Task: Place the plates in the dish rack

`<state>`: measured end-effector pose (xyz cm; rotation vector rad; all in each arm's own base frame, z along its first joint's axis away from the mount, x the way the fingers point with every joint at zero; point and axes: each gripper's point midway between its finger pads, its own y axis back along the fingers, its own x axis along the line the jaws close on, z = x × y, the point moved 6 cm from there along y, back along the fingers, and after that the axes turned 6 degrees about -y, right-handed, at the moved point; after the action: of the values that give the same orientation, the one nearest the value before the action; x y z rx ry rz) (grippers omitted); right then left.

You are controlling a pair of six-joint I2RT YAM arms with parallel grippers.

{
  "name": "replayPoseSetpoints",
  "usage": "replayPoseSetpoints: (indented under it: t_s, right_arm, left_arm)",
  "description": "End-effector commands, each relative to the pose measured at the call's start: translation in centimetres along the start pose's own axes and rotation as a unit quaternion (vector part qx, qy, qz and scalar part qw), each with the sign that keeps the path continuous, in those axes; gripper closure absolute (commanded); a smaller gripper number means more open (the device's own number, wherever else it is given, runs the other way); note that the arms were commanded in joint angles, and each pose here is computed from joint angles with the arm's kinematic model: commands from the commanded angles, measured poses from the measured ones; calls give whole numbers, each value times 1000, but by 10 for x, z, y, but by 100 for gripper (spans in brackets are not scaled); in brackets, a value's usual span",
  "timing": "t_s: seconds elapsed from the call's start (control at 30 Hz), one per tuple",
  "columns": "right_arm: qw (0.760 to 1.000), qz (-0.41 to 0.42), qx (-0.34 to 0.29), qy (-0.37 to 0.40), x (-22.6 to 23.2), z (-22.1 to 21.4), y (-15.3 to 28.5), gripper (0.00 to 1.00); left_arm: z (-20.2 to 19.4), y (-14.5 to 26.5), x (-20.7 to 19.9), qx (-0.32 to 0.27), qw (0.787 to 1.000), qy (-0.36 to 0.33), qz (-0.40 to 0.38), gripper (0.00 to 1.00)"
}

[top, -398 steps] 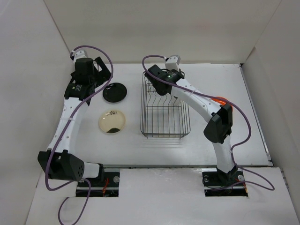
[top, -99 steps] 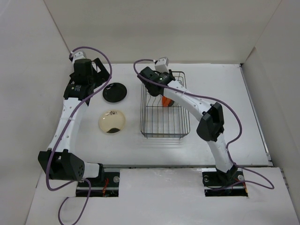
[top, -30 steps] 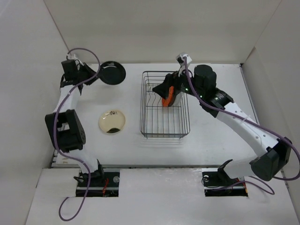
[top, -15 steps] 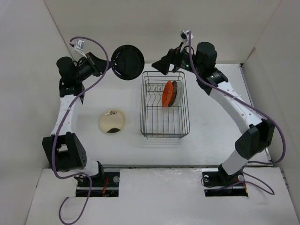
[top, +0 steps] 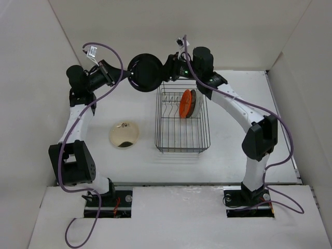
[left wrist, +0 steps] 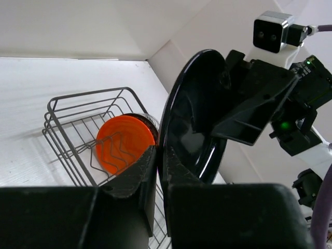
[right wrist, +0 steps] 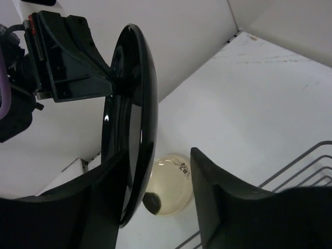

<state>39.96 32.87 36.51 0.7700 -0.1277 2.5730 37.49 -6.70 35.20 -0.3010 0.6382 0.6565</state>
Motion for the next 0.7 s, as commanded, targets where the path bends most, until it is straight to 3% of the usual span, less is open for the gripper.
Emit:
replayPoseSetpoints:
  t_s: [0.0, 0.03, 0.07, 0.1, 0.13, 0.2, 0.23, 0.27, 0.3, 0.37, 0.4, 0.43, 0.47, 0.5, 0.57, 0.67]
  right_arm:
    - [998, 34, -43, 6, 28, 28, -4, 49]
    - [998, 37, -47, -3, 32, 32, -4, 81]
    - [998, 33, -50, -9, 31, 33, -4, 94]
    - [998, 23, -58, -14, 29, 34, -4, 100]
    - [998, 15, -62, -16, 29, 35, -2, 100]
    - [997, 3, -71, -28, 32, 36, 6, 100]
    - [996, -18, -83, -31, 30, 39, 9, 100]
    - [994, -54, -79, -45, 24, 35, 14, 100]
    - [992, -82, -89, -38, 30, 38, 23, 100]
    - [960, -242, -138, -35, 16, 39, 33, 100]
    - [940, -320, -117, -26, 10, 31, 44, 100]
    - [919, -376, -117, -21, 5, 27, 49, 100]
    - [884, -450, -126, -6, 0, 23, 57, 100]
    - [861, -500, -92, 2, -6, 10, 64, 100]
    - [810, -576, -103, 26, -4, 0, 79, 100]
    - [779, -620, -85, 37, -13, -24, 88, 100]
  left_arm:
    - [5, -1, -20, -2, 998, -31, -47, 100]
    - [5, -1, -20, -2, 998, -31, -47, 100]
    - [4, -2, -16, -1, 999, -27, -45, 100]
    - [4, -2, -16, -1, 999, -27, -45, 100]
    - [4, -2, -16, -1, 999, -23, -45, 95]
    - [3, -3, -12, 1, 999, -18, -43, 63]
    - [1, -3, -10, -1, 999, -10, -38, 38]
    - [2, -4, -9, -4, 999, -9, -35, 1]
    - [3, -5, -5, -14, 1000, -10, -21, 1]
    - [5, -6, 7, -7, 999, 11, 40, 1]
    - [8, -5, 15, -11, 996, 10, 84, 1]
    - [6, 1, 39, -15, 982, 16, 190, 1]
    - [17, 4, 41, -30, 973, 5, 230, 1]
    - [21, 9, 48, -38, 961, 4, 273, 1]
    - [28, 23, 63, -52, 925, 9, 375, 1]
    - [35, 34, 72, -56, 893, 11, 446, 1]
